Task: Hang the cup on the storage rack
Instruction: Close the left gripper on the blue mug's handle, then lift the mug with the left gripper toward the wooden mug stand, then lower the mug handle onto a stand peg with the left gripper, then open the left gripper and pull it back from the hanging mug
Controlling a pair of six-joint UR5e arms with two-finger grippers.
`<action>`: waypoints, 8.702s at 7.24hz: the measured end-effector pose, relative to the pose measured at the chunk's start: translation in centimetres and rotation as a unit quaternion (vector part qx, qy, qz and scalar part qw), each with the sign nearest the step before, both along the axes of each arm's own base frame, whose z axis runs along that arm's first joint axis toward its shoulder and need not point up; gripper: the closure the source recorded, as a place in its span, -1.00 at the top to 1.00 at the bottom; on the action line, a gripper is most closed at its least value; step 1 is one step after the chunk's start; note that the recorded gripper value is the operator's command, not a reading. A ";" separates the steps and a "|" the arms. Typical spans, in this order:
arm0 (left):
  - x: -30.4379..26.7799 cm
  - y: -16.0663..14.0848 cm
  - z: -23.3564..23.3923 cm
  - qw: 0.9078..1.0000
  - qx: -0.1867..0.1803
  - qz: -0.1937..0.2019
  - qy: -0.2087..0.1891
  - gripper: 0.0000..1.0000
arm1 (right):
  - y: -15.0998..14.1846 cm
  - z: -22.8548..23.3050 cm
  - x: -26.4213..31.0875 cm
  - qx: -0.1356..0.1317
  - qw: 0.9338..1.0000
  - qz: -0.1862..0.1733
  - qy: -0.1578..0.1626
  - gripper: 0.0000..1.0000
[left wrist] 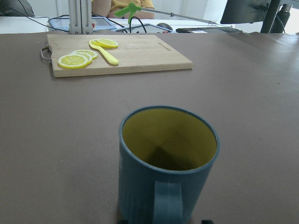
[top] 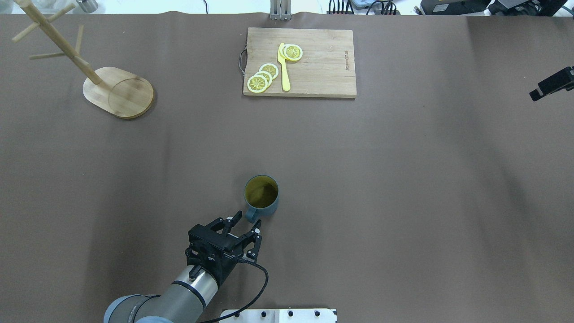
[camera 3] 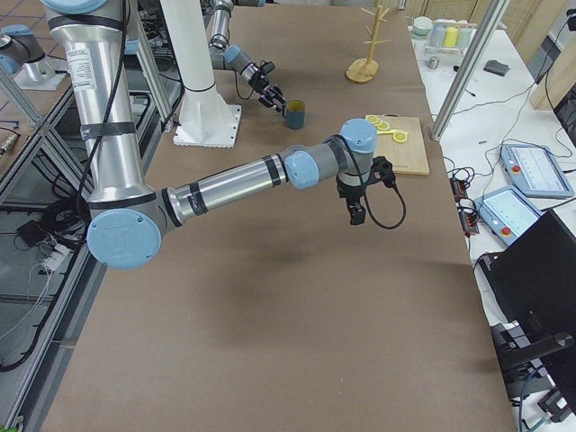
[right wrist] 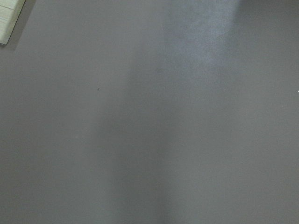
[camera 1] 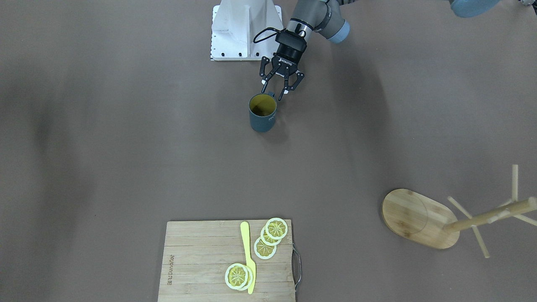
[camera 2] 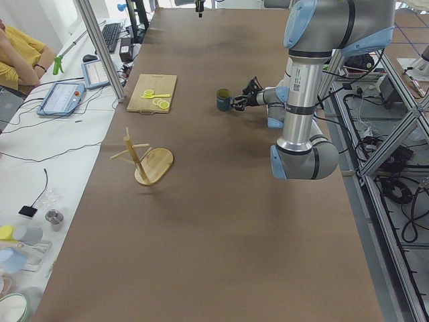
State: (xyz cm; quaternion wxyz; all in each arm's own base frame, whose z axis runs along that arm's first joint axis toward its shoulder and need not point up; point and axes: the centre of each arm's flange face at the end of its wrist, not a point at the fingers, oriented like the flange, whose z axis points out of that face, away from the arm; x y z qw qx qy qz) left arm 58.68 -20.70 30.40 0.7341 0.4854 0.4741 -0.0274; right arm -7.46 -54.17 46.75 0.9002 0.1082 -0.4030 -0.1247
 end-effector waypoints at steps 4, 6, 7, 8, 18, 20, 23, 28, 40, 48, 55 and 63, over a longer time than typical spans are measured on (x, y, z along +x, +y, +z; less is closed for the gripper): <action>0.3 -0.3 0.9 1.000 0.000 -0.003 0.008 -0.27 | 0.0 -0.1 0.2 0.001 1.000 0.001 -0.001 1.00; 0.2 -0.3 0.7 1.000 0.000 -0.003 0.016 -0.75 | 0.0 -0.1 0.3 0.001 1.000 0.002 -0.002 1.00; 0.1 -0.4 0.5 1.000 -0.001 -0.003 0.024 -1.00 | 0.0 -0.1 0.5 0.001 1.000 0.003 -0.002 1.00; 0.0 -0.4 0.3 0.999 -0.001 -0.002 0.033 -1.00 | 0.0 0.0 0.6 0.001 1.000 0.004 -0.003 1.00; -11.9 -13.5 -2.6 0.901 -0.147 -0.003 0.407 -1.00 | 0.8 2.1 2.4 0.002 1.000 0.006 0.007 1.00; -19.0 -21.0 0.5 0.863 -0.220 0.016 0.455 -1.00 | 0.9 2.2 2.4 0.001 1.000 0.006 0.007 1.00; -28.3 -27.9 4.2 0.779 -0.332 0.016 0.532 -1.00 | 0.9 2.2 2.4 0.000 1.000 0.007 0.008 1.00; -34.1 -33.3 9.5 0.577 -0.414 -0.005 0.704 -1.00 | 1.2 2.2 2.5 0.000 1.000 0.008 0.007 1.00; -37.7 -35.1 16.7 0.497 -0.437 -0.033 0.749 -1.00 | 1.5 0.9 3.1 0.013 1.000 0.018 0.012 1.00; -38.4 -33.6 19.7 0.501 -0.435 -0.016 0.748 0.97 | 1.4 0.8 3.2 0.015 1.000 0.020 0.015 1.00; -41.7 -26.4 23.7 0.661 -0.395 0.022 0.637 0.97 | 1.5 0.4 3.2 0.018 1.000 0.021 0.015 1.00; -50.1 -23.2 35.7 0.973 -0.178 -0.117 0.091 0.97 | 0.7 1.5 4.1 0.027 0.996 0.046 0.074 1.00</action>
